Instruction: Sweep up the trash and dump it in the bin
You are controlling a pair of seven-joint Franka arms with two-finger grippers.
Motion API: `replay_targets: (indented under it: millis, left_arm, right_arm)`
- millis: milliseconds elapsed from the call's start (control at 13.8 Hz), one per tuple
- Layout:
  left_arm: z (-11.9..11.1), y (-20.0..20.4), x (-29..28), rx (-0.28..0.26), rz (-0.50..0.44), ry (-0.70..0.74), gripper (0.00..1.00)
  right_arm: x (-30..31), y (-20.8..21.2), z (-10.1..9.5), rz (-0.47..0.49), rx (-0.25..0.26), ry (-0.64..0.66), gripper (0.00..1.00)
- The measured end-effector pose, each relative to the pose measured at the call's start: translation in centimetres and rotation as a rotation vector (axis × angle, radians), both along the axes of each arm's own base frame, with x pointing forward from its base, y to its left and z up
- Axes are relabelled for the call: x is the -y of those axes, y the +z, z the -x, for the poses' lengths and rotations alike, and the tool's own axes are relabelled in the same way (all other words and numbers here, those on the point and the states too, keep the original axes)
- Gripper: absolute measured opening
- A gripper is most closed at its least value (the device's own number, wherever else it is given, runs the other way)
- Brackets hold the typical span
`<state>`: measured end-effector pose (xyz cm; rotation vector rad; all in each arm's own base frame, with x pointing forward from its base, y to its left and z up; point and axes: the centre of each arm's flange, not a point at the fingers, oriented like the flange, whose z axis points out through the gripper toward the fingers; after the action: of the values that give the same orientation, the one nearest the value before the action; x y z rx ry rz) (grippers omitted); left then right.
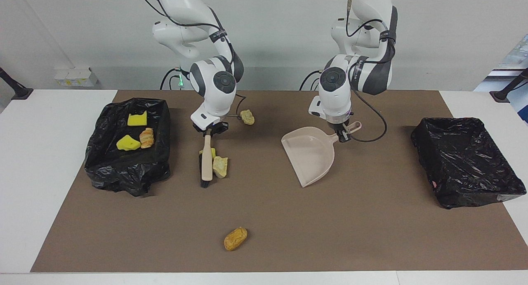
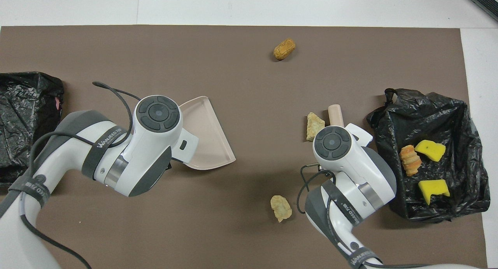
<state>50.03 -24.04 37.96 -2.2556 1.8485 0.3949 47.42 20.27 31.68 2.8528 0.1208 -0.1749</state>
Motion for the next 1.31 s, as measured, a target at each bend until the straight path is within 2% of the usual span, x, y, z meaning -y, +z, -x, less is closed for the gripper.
replay_targets:
  millis: [218, 509, 654, 945, 1017, 1308]
  left_arm:
    - [0.7, -0.2, -0.1, -0.010, -0.005, -0.014, 0.31]
    - [1.1, -0.8, -0.2, -0.008, -0.003, -0.027, 0.31]
    - [1.3, -1.2, -0.3, 0.004, 0.002, -0.036, 0.31]
    - [1.9, -1.8, -0.4, 0.017, 0.011, -0.048, 0.31]
    - [2.0, -1.8, -0.4, 0.021, 0.014, -0.051, 0.31]
    - [2.1, -2.0, -0.1, 0.035, 0.028, -0.063, 0.31]
  right_arm:
    - [-4.5, 0.3, 1.5, -0.101, -0.019, 0.081, 0.26]
    - [-13.8, 0.3, 4.4, -0.225, -0.039, 0.175, 0.26]
    - [-18.2, 0.8, 5.2, -0.322, -0.051, 0.166, 0.26]
    - [-23.2, 4.0, 4.6, -0.485, -0.069, 0.106, 0.26]
    - [-23.3, 4.5, 4.3, -0.486, -0.080, 0.102, 0.26]
    - [-19.4, 8.2, 2.9, -0.425, -0.179, 0.043, 0.26]
